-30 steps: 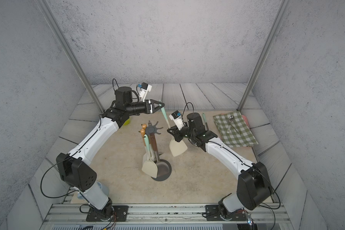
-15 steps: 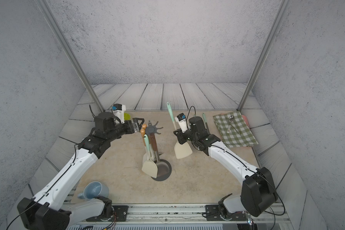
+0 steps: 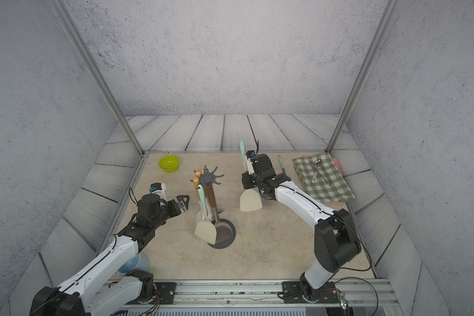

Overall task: Take the spatula off the kitchen utensil rack
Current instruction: Place the spatula at the center of the board, then take off the spatula from the rack.

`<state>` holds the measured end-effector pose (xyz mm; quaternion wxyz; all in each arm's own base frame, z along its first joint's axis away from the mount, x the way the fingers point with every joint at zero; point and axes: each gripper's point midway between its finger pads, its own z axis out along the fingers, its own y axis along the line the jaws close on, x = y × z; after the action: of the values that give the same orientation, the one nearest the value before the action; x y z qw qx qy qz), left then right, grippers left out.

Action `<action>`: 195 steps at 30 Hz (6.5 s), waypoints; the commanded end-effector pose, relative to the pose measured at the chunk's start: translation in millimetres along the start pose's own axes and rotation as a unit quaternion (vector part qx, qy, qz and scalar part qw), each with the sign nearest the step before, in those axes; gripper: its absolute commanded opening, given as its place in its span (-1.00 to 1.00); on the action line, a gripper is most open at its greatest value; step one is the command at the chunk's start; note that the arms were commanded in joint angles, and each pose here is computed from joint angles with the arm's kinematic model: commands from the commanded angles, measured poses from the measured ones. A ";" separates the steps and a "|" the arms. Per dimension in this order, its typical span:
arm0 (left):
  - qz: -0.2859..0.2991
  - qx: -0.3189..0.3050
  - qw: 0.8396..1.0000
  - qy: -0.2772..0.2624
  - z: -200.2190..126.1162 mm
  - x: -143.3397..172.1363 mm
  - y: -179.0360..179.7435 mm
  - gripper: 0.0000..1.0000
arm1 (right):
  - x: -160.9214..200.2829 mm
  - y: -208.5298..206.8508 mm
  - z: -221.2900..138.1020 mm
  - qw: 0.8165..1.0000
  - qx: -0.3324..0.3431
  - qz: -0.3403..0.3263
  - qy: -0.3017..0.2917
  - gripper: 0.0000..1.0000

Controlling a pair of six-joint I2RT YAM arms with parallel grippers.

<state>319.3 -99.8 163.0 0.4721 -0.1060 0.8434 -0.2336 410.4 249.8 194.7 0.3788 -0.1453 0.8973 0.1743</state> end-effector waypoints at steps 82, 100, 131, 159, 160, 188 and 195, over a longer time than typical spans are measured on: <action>0.004 0.092 0.993 -0.076 -27.8 -30.6 -37.2 0.98 | -4.3 -89.5 111.1 0.983 0.027 0.126 0.133 0.19; 0.002 0.149 0.976 -0.160 -87.7 -49.2 -58.3 0.98 | -19.1 -60.2 -51.6 0.993 0.014 0.113 0.008 0.78; 0.053 0.118 0.984 -0.124 -69.5 -14.1 -40.3 0.98 | 36.9 57.7 -124.0 0.956 -0.207 -0.064 -0.197 0.62; 0.067 0.111 0.989 -0.063 -33.4 -1.1 -43.3 0.98 | 91.5 158.3 -150.3 0.872 -0.392 -0.197 -0.217 0.21; 0.067 0.111 0.989 -0.064 -33.8 -1.3 -43.4 0.98 | 93.5 160.6 -149.4 0.871 -0.393 -0.201 -0.213 0.18; 0.062 0.125 0.989 -0.056 -33.6 1.3 -47.7 0.98 | 104.8 181.1 -113.9 0.889 -0.358 -0.220 -0.181 -0.18; 0.061 0.126 0.989 -0.052 -31.9 2.9 -48.1 0.98 | 106.1 186.3 -113.3 0.888 -0.356 -0.227 -0.180 -0.30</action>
<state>286.2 -129.1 181.4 0.5233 -0.0130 0.8008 -0.2910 191.0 350.9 215.4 0.4668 -0.4371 0.6449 0.4183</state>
